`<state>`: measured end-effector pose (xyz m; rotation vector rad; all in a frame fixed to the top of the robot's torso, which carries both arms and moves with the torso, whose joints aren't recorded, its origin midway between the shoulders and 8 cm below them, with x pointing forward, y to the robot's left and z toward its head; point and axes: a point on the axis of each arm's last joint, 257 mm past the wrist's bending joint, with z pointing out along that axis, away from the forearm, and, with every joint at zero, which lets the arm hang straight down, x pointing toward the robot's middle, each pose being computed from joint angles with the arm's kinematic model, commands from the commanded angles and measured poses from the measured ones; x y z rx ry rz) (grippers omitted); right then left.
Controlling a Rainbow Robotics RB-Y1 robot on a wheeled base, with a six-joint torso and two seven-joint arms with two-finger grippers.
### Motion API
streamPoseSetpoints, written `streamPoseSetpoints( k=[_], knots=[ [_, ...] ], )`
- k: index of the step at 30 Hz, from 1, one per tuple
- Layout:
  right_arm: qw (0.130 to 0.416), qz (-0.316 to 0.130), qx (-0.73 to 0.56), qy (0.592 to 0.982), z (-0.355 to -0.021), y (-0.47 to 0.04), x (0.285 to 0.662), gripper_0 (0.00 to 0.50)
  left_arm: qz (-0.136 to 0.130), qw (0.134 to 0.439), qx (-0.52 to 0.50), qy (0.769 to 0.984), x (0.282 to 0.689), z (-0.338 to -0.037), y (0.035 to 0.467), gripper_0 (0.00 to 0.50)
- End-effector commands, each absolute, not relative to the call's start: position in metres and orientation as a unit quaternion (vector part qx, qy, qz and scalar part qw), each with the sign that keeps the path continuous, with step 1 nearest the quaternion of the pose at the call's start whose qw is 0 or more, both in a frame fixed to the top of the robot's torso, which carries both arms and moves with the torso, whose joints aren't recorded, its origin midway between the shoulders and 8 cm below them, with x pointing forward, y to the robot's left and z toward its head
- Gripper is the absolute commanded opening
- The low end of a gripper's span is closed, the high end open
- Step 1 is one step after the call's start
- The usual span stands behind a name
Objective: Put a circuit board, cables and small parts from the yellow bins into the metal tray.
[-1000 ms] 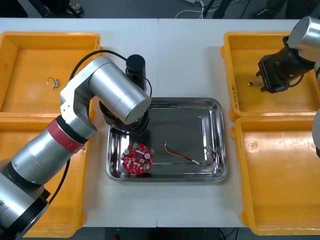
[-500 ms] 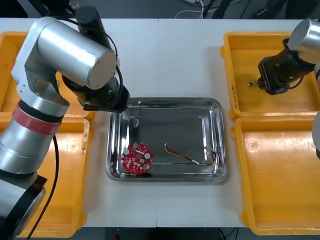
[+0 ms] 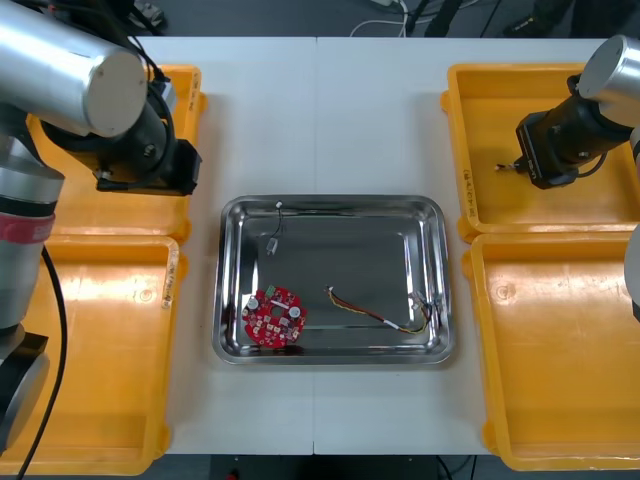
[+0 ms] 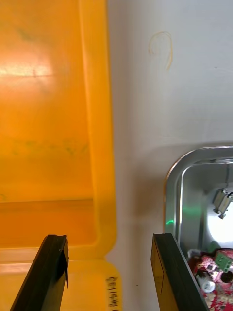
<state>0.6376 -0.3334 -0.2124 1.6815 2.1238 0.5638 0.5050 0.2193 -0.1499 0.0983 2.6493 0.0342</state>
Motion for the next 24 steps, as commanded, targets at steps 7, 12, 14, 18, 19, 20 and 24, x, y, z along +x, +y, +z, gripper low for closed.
streamPoseSetpoints(
  k=[7, 12, 14, 18, 19, 20, 24],
  knots=[
    [0.175, 0.135, 0.557, 0.801, -0.17, -0.337, 0.602, 0.0, 0.045, 0.244, 0.08, 0.965, 0.52, -0.12, 0.293, 0.5],
    [0.171, 0.127, 0.539, 0.815, -0.148, -0.332, 0.59, 0.0, 0.056, 0.235, 0.074, 0.968, 0.526, -0.118, 0.315, 0.5],
    [0.17, 0.124, 0.53, 0.822, -0.139, -0.329, 0.585, 0.0, 0.059, 0.231, 0.071, 0.969, 0.528, -0.119, 0.324, 0.5],
    [0.171, 0.117, 0.51, 0.835, -0.12, -0.325, 0.574, 0.0, 0.064, 0.236, 0.064, 0.967, 0.54, -0.117, 0.335, 0.5],
    [0.17, 0.115, 0.506, 0.838, -0.117, -0.324, 0.571, 0.0, 0.064, 0.239, 0.061, 0.967, 0.543, -0.117, 0.337, 0.5],
    [0.17, 0.112, 0.502, 0.841, -0.115, -0.323, 0.569, 0.0, 0.064, 0.24, 0.06, 0.967, 0.545, -0.117, 0.338, 0.5],
    [0.172, 0.109, 0.476, 0.855, -0.099, -0.317, 0.559, 0.0, 0.068, 0.246, 0.056, 0.965, 0.557, -0.116, 0.345, 0.5]
  ],
)
